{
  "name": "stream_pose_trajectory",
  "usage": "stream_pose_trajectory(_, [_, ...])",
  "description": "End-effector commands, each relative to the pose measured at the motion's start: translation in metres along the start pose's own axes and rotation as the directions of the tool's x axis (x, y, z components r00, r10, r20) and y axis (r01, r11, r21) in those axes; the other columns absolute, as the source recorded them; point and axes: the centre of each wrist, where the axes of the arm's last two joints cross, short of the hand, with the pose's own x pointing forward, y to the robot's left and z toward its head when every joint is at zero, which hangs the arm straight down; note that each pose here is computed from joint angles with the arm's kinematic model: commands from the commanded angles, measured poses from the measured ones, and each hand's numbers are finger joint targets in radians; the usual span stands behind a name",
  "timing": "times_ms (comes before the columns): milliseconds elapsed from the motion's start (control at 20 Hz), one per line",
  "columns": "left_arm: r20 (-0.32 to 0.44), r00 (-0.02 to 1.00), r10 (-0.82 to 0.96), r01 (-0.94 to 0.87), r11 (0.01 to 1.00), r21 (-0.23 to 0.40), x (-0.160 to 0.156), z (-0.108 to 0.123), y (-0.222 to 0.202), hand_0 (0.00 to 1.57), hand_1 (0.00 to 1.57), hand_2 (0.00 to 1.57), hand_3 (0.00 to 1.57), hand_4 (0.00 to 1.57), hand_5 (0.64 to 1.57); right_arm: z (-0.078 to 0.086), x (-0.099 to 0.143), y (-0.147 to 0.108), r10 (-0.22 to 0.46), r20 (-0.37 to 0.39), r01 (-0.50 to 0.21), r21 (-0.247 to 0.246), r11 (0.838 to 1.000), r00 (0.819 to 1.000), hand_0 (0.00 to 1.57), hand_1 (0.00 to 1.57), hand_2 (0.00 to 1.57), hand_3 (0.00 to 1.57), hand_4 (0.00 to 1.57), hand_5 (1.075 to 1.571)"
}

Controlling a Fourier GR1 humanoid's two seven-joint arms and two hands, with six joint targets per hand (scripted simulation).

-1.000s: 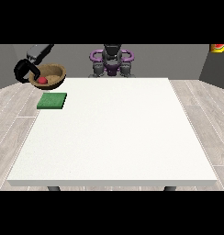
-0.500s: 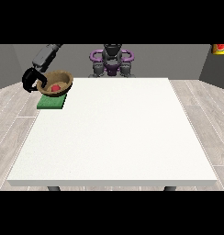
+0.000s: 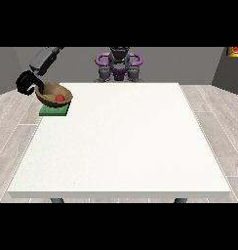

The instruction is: Pick the cup and pour the ball into the bowl, then pick the bowl and place it on the pad

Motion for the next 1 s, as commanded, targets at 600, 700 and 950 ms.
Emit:
stream_pose_trajectory(600, [0.082, 0.997, -0.009, 0.009, 1.000, -0.008, 0.026, -0.004, 0.011, 0.00, 0.00, 0.00, 0.00, 1.19, 1.567, -0.008, 0.022, 0.005, -0.054, 0.134, 0.068, -0.100, 0.993, 0.989, 1.15, 1.15, 1.32, 1.00, 0.19, 1.532])
stream_pose_trajectory(700, [0.101, 0.995, -0.013, 0.013, 1.000, -0.004, 0.013, -0.001, 0.008, 0.00, 0.00, 0.00, 0.00, 1.19, 1.568, -0.007, 0.018, 0.017, -0.018, 0.103, 0.020, -0.020, 1.000, 0.994, 0.64, 0.64, 0.69, 1.01, 0.00, 1.469])
stream_pose_trajectory(950, [0.033, 0.999, -0.012, 0.012, 1.000, -0.011, 0.006, 0.000, 0.006, 0.00, 0.00, 0.00, 0.00, 1.21, 1.569, -0.006, 0.014, 0.031, 0.091, 0.036, -0.092, 0.023, 0.995, 0.995, 0.00, 0.00, 0.00, 0.00, 0.00, 1.407])
